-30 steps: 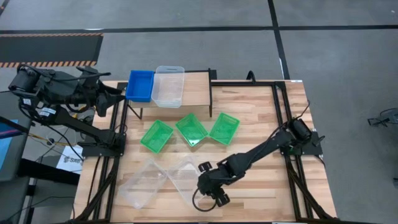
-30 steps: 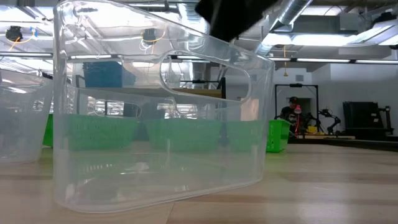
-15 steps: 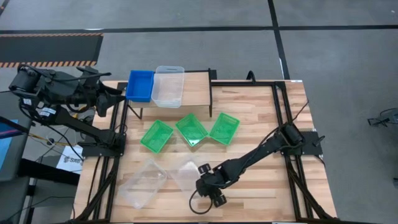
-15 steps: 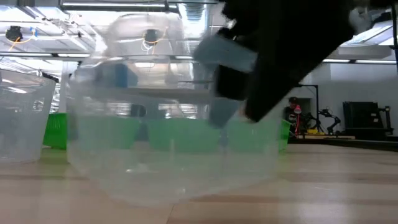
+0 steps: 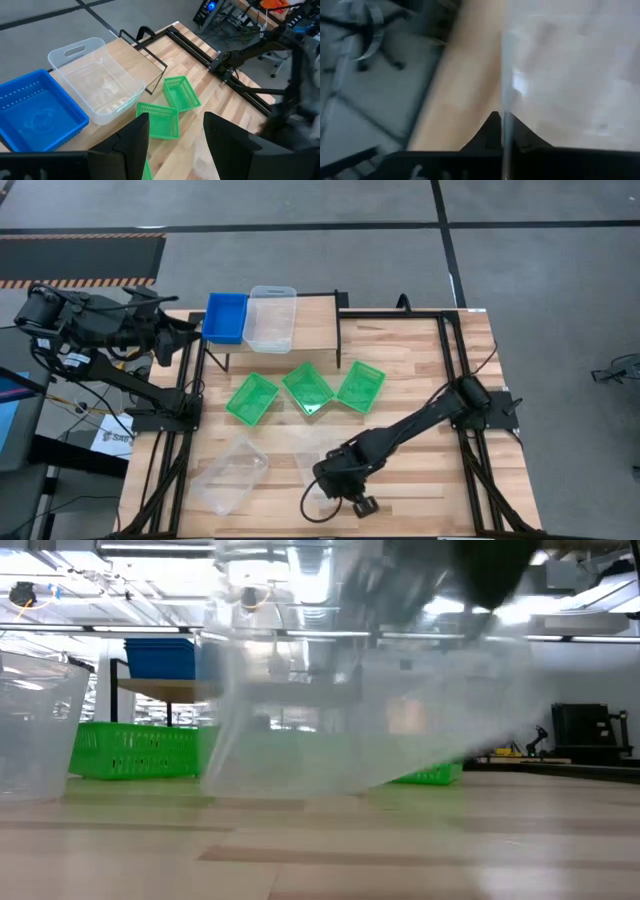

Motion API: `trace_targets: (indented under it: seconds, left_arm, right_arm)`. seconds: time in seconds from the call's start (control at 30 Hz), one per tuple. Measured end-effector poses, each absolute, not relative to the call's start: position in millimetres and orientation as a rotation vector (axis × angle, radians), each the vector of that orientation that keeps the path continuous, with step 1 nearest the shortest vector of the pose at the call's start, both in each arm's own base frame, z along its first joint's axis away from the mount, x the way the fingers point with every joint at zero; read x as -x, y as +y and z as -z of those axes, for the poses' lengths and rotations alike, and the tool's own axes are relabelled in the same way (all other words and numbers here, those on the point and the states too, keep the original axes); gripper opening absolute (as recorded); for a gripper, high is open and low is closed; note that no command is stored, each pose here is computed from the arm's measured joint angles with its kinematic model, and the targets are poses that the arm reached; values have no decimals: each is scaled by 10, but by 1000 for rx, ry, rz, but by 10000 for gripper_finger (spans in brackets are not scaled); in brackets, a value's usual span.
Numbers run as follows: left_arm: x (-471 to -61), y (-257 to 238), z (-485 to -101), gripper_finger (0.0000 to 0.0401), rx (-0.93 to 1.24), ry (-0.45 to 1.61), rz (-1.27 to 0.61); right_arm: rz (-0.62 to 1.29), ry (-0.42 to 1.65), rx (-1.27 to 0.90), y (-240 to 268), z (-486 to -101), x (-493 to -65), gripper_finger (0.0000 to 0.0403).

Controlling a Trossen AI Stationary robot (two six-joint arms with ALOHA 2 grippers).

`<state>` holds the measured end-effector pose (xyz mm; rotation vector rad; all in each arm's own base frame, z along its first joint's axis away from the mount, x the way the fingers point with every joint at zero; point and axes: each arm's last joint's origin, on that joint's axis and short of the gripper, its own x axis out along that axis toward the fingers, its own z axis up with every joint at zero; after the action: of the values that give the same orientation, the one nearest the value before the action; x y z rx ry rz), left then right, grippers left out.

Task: Stack baskets on shelf by color
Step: Stack the right transparent bin on top of the other transparent bin on the shelf

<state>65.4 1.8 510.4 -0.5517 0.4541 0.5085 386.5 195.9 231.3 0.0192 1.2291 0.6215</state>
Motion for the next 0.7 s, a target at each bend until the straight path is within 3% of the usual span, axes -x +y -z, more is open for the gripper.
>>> trace_targets:
  seconds: [0.2, 0.4, 0.53, 0.7]
  left_arm:
    - [-651, 29, -5108, 176, 519, 440, -538]
    - [-651, 30, -5108, 176, 517, 439, -540]
    - [-647, 34, -5109, 176, 506, 434, -550]
    - [-646, 40, -5111, 176, 468, 432, -562]
  right_arm:
    - [-594, 924, 8, 1535, -3413, -3810, 4]
    - [-204, 539, 85, 887, -4300, -3652, 3]
    - [77, 373, 98, 402, -4533, -3696, 3]
    - [216, 301, 75, -108, -4444, -3961, 3]
